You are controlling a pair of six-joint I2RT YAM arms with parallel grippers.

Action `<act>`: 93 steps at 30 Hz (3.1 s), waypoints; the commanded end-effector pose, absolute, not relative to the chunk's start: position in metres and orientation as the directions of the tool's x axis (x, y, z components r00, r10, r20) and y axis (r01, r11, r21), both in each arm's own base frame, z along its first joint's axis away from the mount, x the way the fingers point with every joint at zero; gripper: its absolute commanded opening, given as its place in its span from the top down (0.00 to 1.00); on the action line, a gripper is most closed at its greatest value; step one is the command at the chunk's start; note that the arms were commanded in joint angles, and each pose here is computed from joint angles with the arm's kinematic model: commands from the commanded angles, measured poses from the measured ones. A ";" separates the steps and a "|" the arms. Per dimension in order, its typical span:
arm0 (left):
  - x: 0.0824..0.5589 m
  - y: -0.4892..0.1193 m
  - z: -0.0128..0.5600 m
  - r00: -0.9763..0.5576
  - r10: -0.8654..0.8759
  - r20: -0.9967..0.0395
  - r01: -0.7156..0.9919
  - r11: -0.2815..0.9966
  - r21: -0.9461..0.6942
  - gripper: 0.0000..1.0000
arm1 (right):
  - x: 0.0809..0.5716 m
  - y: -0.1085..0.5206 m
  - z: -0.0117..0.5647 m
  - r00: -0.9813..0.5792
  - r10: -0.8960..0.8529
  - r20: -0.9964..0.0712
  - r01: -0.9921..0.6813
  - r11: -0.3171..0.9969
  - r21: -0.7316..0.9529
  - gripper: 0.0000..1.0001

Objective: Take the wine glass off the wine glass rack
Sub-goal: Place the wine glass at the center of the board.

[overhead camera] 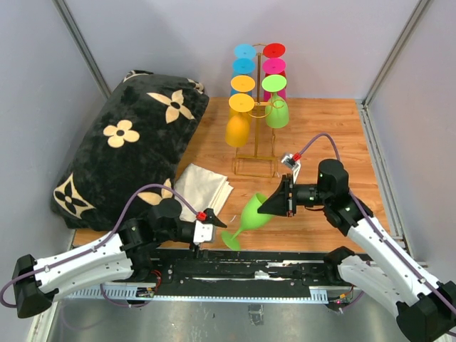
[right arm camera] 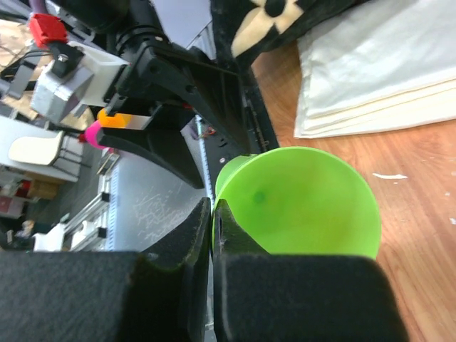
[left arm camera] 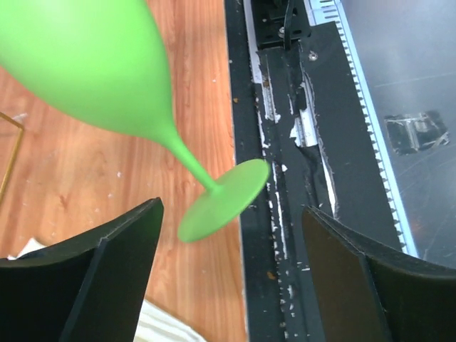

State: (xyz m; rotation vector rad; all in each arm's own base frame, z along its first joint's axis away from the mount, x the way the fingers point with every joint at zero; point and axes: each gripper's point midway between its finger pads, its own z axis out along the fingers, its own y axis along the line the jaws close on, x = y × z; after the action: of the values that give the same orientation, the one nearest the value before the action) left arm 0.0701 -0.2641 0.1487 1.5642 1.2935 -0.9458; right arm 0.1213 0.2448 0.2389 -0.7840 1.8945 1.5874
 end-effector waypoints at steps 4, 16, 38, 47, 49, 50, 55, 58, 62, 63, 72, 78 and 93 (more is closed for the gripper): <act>0.094 -0.266 0.189 0.209 0.202 -0.957 0.969 0.090 0.231 0.00 | 0.153 0.225 0.237 -0.560 -0.002 -0.828 -0.757 0.407 0.511 0.99; 0.171 -0.195 0.239 -0.018 -0.204 -0.979 0.677 0.718 -0.163 0.00 | 0.218 0.111 0.229 -0.424 -0.007 -0.906 -0.327 0.934 0.146 0.99; 0.164 -0.216 0.236 -0.436 -0.318 -0.842 0.513 0.680 -0.523 0.00 | 0.322 0.037 0.263 -0.465 0.043 -0.884 0.016 0.999 0.040 0.99; 0.161 -0.211 0.252 -0.492 -0.411 -0.767 0.434 0.648 -0.626 0.00 | 0.376 0.025 0.261 -0.521 0.003 -0.853 0.055 0.998 -0.031 0.99; 0.169 -0.204 0.257 -0.464 -0.449 -0.764 0.394 0.668 -0.631 0.00 | 0.385 0.028 0.264 -0.519 0.006 -0.855 0.048 0.999 -0.023 0.99; 0.173 -0.201 0.259 -0.447 -0.469 -0.762 0.371 0.678 -0.635 0.00 | 0.388 0.027 0.265 -0.518 0.005 -0.855 0.052 0.998 -0.026 0.99; 0.189 -0.193 0.279 -0.387 -0.550 -0.740 0.298 0.686 -0.664 0.00 | 0.392 0.018 0.266 -0.521 0.045 -0.852 0.122 0.992 -0.022 0.99; 0.192 -0.192 0.294 -0.380 -0.565 -0.733 0.275 0.687 -0.672 0.00 | 0.404 0.022 0.273 -0.501 0.068 -0.863 0.123 0.992 0.007 0.99; 0.190 -0.192 0.292 -0.408 -0.511 -0.756 0.267 0.726 -0.634 0.00 | 0.419 0.024 0.270 -0.552 0.088 -0.829 0.136 0.991 0.015 0.99; 0.188 -0.193 0.286 -0.425 -0.491 -0.760 0.268 0.734 -0.624 0.00 | 0.417 0.025 0.268 -0.572 0.102 -0.814 0.147 0.989 0.020 0.99; 0.164 -0.213 0.263 -0.565 -0.470 -0.678 0.303 0.646 -0.701 0.00 | 0.433 0.027 0.223 -0.633 0.054 -0.772 0.057 0.998 0.023 0.99; 0.170 -0.206 0.257 -0.560 -0.401 -0.725 0.275 0.736 -0.619 0.00 | 0.449 0.039 0.192 -0.683 -0.044 -0.729 -0.075 0.997 0.011 0.99; 0.181 -0.202 0.260 -0.525 -0.401 -0.751 0.244 0.774 -0.584 0.00 | 0.440 0.077 0.162 -0.762 -0.033 -0.647 -0.200 0.962 0.186 0.95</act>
State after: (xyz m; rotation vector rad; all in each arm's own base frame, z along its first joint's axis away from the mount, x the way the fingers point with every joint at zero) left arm 0.1765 -0.2065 0.2418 -0.0885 2.0139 -0.8078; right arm 0.4526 0.0699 0.1703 -0.1617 2.3815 0.2284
